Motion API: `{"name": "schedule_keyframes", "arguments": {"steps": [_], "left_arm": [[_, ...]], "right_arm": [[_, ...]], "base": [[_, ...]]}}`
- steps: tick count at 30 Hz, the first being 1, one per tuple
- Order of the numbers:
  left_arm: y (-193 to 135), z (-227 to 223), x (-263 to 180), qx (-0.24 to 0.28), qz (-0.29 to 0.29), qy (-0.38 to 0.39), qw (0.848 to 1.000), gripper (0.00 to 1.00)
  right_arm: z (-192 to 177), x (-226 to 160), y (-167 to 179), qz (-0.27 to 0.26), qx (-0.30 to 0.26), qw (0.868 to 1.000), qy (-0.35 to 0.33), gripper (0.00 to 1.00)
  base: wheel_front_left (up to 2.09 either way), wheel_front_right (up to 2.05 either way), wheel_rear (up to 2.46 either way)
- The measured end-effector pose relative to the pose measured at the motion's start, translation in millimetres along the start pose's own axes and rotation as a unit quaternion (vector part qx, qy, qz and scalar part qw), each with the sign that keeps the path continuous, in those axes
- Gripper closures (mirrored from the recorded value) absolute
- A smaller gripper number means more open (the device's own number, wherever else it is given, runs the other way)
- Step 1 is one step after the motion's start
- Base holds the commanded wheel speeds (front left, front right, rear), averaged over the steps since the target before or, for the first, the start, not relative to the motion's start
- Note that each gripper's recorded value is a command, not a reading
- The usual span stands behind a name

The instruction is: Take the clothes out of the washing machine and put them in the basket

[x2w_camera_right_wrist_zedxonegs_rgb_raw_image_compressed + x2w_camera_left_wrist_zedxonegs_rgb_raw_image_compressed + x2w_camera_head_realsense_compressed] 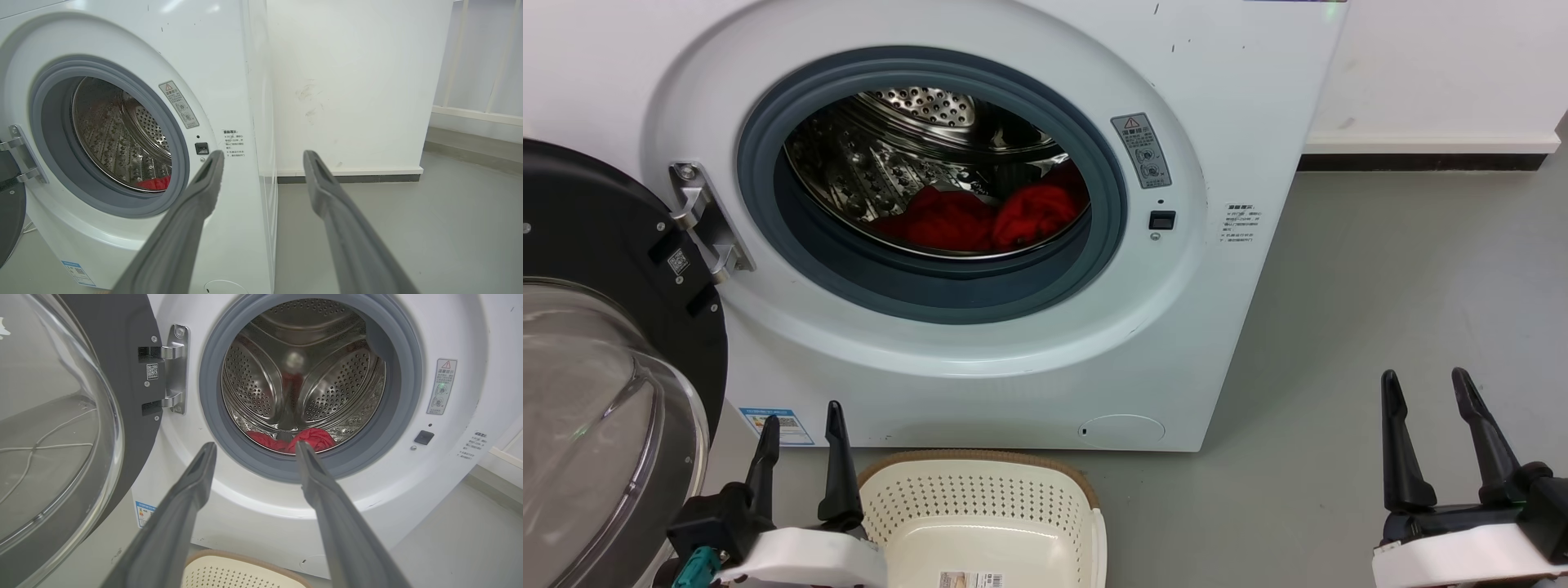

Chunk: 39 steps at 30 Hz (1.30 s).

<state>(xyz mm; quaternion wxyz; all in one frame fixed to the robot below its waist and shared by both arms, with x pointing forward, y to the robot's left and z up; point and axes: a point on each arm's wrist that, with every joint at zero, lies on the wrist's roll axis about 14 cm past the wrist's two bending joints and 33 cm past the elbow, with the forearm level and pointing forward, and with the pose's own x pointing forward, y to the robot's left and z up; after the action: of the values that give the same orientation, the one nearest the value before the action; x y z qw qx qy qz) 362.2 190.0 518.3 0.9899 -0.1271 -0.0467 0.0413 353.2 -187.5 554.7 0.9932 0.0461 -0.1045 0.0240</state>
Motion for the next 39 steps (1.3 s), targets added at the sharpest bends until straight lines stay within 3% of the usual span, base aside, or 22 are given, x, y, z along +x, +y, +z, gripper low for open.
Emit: {"name": "schedule_keyframes", "arguments": {"steps": [27, 39], "left_arm": [[-6.8, -0.4, -5.5, 0.084, -0.020, -0.016, 0.996, 0.00], [-5.0, -5.4, -7.5, 0.084, -0.017, -0.008, 0.996, 0.00]], "right_arm": [[3.2, -7.2, 2.8, 0.012, -0.062, 0.998, -0.012, 0.00], [-1.3, -9.2, 2.6, 0.011, -0.056, 0.998, -0.006, 0.00]], "base": [[0.00, 0.00, 0.00], [0.00, 0.00, 0.00]]}}
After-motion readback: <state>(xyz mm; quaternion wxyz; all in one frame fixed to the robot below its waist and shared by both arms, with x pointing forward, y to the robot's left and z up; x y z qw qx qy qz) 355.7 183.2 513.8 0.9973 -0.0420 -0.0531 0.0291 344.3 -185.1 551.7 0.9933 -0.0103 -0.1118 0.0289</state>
